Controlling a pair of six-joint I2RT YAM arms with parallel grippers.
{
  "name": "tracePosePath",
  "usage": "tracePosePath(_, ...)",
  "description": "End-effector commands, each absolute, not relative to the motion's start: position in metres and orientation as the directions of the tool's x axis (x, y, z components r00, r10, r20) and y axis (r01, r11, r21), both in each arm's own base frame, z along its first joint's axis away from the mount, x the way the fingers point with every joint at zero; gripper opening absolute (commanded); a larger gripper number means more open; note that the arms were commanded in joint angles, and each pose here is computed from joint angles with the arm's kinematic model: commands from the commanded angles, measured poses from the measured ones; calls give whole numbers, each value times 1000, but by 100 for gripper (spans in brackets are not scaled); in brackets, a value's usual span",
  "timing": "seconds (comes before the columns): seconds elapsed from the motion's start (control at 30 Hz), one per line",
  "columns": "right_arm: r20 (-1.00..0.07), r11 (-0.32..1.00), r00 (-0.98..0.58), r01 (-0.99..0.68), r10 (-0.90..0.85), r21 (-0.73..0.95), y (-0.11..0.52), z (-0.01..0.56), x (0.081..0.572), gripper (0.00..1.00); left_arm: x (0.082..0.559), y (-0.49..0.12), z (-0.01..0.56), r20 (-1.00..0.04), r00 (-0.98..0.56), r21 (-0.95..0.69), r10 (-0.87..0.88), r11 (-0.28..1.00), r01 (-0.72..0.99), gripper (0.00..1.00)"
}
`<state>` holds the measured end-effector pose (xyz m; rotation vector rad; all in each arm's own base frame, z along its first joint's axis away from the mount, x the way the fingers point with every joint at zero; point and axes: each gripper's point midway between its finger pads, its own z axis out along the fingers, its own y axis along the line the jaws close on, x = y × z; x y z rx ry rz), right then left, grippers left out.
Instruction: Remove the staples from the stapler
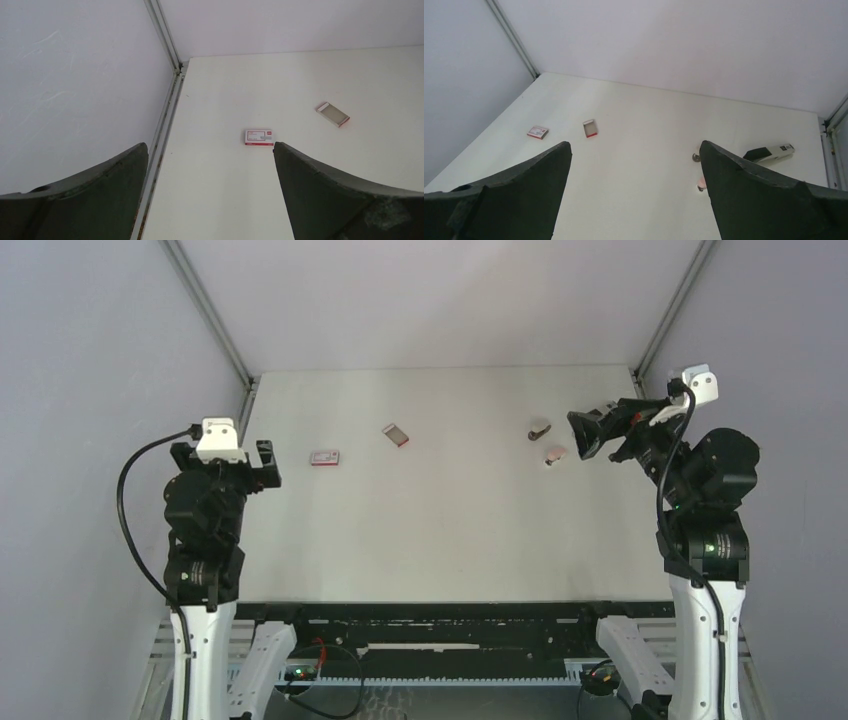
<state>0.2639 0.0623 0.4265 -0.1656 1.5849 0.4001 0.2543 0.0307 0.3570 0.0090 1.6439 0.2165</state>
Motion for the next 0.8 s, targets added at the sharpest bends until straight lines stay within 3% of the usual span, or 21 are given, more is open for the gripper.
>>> tracePosePath(0.0, -973, 913, -149, -345, 175, 217, 66, 404, 265, 100, 249, 32, 345, -980, -149, 148, 129, 981, -123, 100)
tracePosePath(0.43, -985, 923, -174, -382, -20, 49, 61, 364, 279, 100, 259, 27, 324, -972, -201, 141, 121, 986, -88, 100)
tracePosePath(0.77, -950, 945, -231, -299, -210, -136, 51, 319, 311, 100, 263, -3, 279, -924, -269, 231, 271, 958, 172, 100)
